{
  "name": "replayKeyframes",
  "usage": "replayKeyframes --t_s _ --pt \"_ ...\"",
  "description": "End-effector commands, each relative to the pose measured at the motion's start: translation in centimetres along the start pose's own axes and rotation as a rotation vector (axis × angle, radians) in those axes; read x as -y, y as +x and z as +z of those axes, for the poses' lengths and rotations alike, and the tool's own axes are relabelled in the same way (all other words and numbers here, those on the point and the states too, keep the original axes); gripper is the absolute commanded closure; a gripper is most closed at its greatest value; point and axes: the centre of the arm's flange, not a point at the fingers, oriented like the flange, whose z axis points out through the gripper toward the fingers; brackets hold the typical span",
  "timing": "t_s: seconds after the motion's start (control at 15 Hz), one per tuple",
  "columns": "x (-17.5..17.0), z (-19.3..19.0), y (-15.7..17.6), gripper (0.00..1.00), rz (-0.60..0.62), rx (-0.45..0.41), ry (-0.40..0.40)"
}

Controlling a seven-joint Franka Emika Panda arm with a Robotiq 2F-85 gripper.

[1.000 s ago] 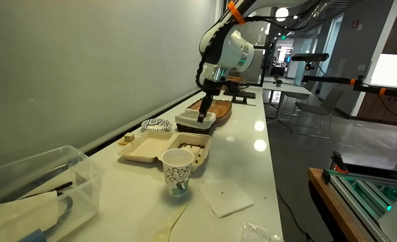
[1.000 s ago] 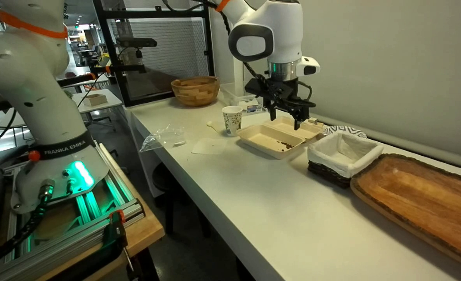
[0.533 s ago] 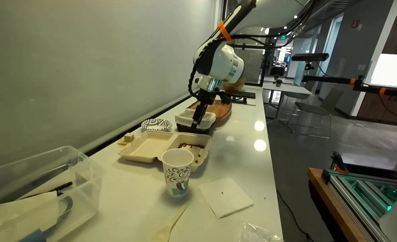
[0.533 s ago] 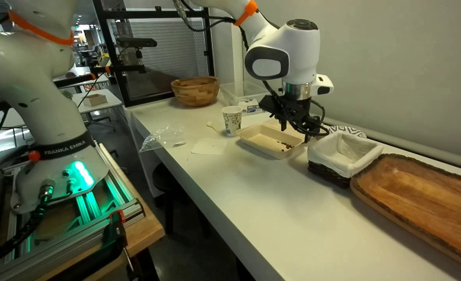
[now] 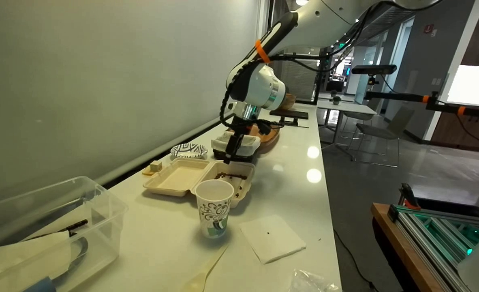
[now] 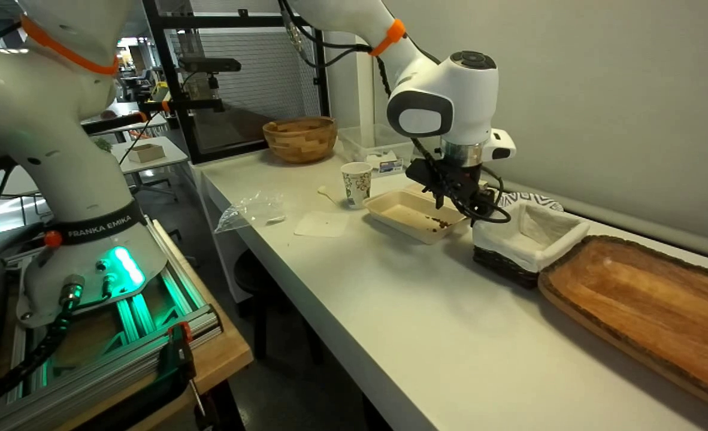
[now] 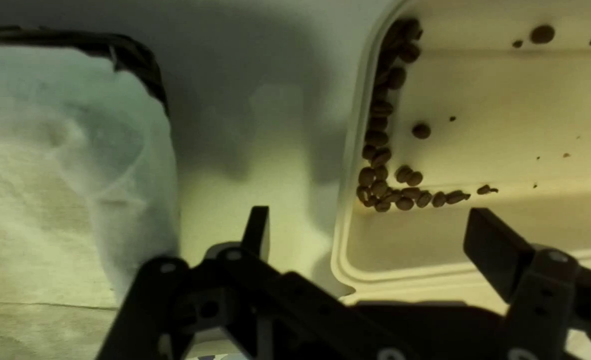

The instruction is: Pour the contents from the lunch pack into the cup

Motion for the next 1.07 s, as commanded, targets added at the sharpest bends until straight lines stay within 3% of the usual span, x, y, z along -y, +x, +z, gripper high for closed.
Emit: replayKeyframes --t_s 0.0,0.27,0.33,0.53,0.73,0.8,0.87,1.0 --pt "0.2 1.4 1.1 0.28 0.004 0.022 -0.023" --pt "0.8 2.3 1.4 0.58 0.02 0.045 -0.022" --pt "0.9 2.5 1.4 0.61 0.024 0.05 -0.022" --pt "0.7 2.9 1.1 0.55 0.043 0.054 -0.023" --pt "0.1 2.9 0.5 0.67 0.067 0.048 -0.011" --pt "-0.1 2.9 0.4 0.77 0.076 0.045 -0.008" --pt "-0.2 2.8 0.2 0.72 0.081 0.041 -0.008" --pt "-0.5 2.6 0.1 0.85 0.092 0.031 -0.001"
